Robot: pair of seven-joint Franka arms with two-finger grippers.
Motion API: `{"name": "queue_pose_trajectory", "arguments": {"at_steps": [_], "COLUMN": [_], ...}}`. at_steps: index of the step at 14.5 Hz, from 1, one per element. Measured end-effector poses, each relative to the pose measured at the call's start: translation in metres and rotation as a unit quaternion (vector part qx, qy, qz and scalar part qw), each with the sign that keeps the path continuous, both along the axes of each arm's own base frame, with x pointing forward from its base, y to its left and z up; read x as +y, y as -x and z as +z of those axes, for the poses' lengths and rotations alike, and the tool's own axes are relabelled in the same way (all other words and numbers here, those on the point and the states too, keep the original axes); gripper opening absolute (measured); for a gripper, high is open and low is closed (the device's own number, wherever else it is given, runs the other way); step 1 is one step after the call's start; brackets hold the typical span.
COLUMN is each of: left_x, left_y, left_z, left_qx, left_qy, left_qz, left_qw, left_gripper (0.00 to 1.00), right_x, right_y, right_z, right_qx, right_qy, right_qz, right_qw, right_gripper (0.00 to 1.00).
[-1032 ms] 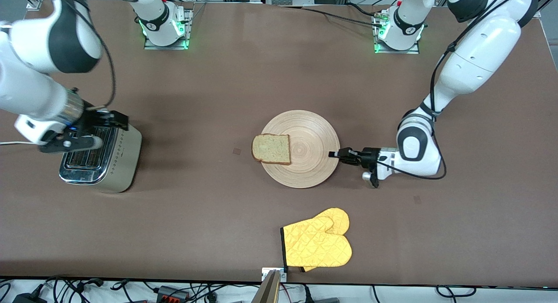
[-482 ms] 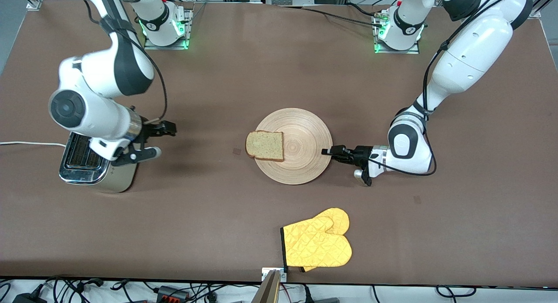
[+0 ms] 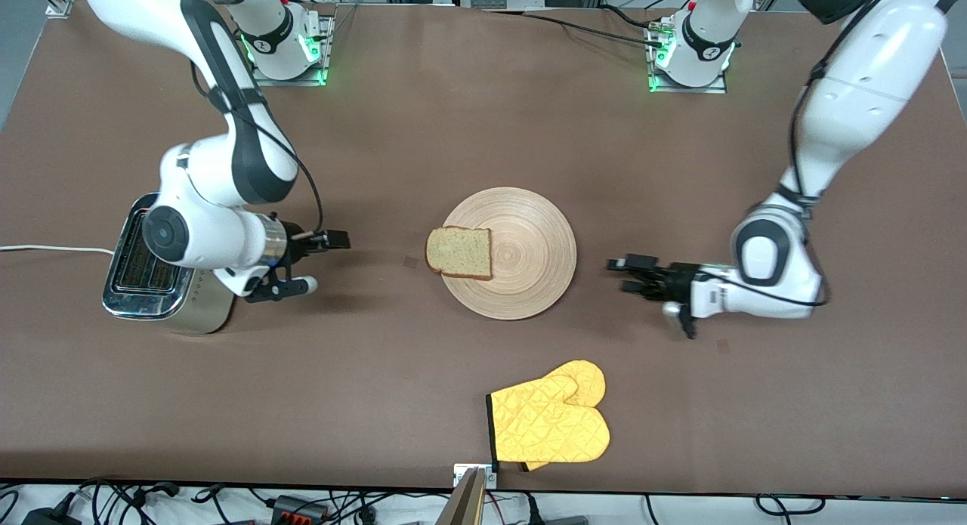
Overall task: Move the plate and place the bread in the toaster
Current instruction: 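Grasp the bread slice with the right gripper while the left gripper releases the plate, then lift the bread with the right gripper while the left gripper withdraws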
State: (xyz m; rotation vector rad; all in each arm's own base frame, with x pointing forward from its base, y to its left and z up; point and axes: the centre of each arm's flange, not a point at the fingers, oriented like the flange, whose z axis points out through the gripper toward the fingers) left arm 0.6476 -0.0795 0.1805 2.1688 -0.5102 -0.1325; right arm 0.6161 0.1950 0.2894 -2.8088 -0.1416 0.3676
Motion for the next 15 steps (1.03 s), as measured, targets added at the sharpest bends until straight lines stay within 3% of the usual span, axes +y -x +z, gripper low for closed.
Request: {"name": "queue_pose_trajectory", "arguments": {"at_steps": [3, 5, 8, 11, 13, 15], "left_x": [0.041, 0.055, 0.063, 0.055, 0.04, 0.026], "left_y": [-0.017, -0.026, -0.034, -0.038, -0.034, -0.025], "left_z": [0.027, 0.044, 0.063, 0.089, 0.113, 0.151], "left_qx": [-0.025, -0.038, -0.061, -0.082, -0.069, -0.047], "left_qy": [-0.104, -0.19, -0.316, -0.41, -0.463, -0.503], "left_qz": [-0.063, -0.095, -0.134, -0.157, -0.154, -0.121], "left_qw": [0.992, 0.976, 0.937, 0.895, 0.87, 0.855], "left_gripper": [1.0, 1.0, 1.0, 1.0, 1.0, 1.0], "right_x": [0.025, 0.046, 0.08, 0.107, 0.118, 0.127], "right_y": [0.004, 0.007, 0.013, 0.021, 0.026, 0.031], "right_z": [-0.027, -0.044, -0.062, -0.083, -0.091, -0.093], "right_qx": [0.007, -0.002, -0.011, -0.009, 0.002, 0.01], "right_qy": [-0.014, -0.018, -0.053, -0.081, -0.095, -0.104], "right_qz": [-0.014, -0.02, -0.054, -0.09, -0.105, -0.112], "right_qw": [1.0, 1.0, 0.997, 0.993, 0.99, 0.988], "right_gripper": [1.0, 1.0, 1.0, 1.0, 1.0, 1.0]}}
